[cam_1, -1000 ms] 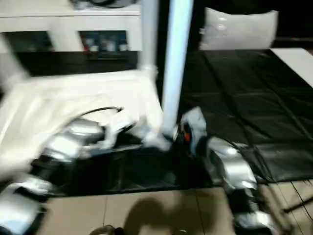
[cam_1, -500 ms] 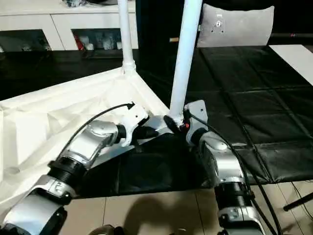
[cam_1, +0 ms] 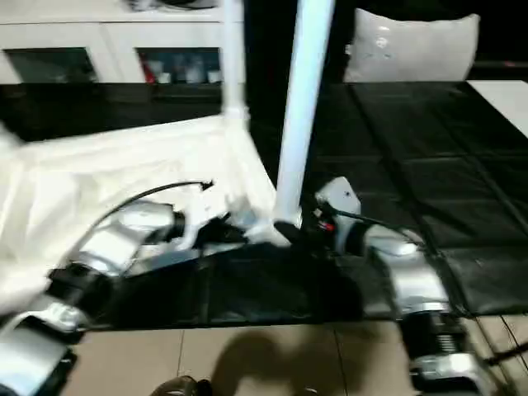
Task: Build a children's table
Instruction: Rotate leg to tighten
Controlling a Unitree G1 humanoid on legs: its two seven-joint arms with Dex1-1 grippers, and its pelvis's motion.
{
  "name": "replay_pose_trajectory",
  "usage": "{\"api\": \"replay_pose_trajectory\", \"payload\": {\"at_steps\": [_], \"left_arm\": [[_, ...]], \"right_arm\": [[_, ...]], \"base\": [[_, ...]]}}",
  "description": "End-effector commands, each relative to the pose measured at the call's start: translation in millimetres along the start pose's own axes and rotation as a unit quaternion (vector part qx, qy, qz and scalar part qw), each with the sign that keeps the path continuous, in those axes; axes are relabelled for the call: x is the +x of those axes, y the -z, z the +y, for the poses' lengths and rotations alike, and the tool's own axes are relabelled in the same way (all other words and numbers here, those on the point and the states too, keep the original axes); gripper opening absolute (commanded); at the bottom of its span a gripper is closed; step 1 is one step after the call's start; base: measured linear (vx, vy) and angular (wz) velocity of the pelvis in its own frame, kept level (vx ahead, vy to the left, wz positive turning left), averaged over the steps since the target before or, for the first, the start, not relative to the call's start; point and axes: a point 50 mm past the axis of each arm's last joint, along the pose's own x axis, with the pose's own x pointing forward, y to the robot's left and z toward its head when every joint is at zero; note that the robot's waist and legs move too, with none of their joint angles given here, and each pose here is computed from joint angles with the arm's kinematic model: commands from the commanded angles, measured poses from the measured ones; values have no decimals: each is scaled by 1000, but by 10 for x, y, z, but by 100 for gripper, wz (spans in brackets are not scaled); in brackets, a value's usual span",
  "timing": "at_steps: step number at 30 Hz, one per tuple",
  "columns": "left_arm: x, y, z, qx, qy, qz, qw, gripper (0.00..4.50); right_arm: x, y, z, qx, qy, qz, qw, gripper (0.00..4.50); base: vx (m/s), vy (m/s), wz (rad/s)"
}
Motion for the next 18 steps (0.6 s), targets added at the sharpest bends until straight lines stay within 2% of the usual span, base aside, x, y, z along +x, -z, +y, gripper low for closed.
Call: {"api": "replay_pose_trajectory", "payload": {"at_steps": [1,3,7,11,16,18], "left_arm": [[24,-108,-69,49,60,0,997,0],[-7,-77,-86,60,88,11,994,0],[-30,-50,-110,75,119,20,990,0],[-41,-50,-136,89,145,22,985,0],[-42,-53,-136,94,152,23,984,0],[-41,-55,-131,96,152,23,983,0]], "right_arm": [[-54,-19,-1,-19,-30,17,999,443],[-74,-4,8,-40,-56,39,997,443],[-87,-27,65,-54,-103,39,992,443],[-107,-44,176,-50,-173,37,983,443],[-122,-35,225,-51,-204,43,977,443],[-122,-36,229,-52,-205,42,976,417]], "base": [[0,0,0],[0,0,0],[0,0,0],[0,0,0],[0,0,0],[0,0,0]]}}
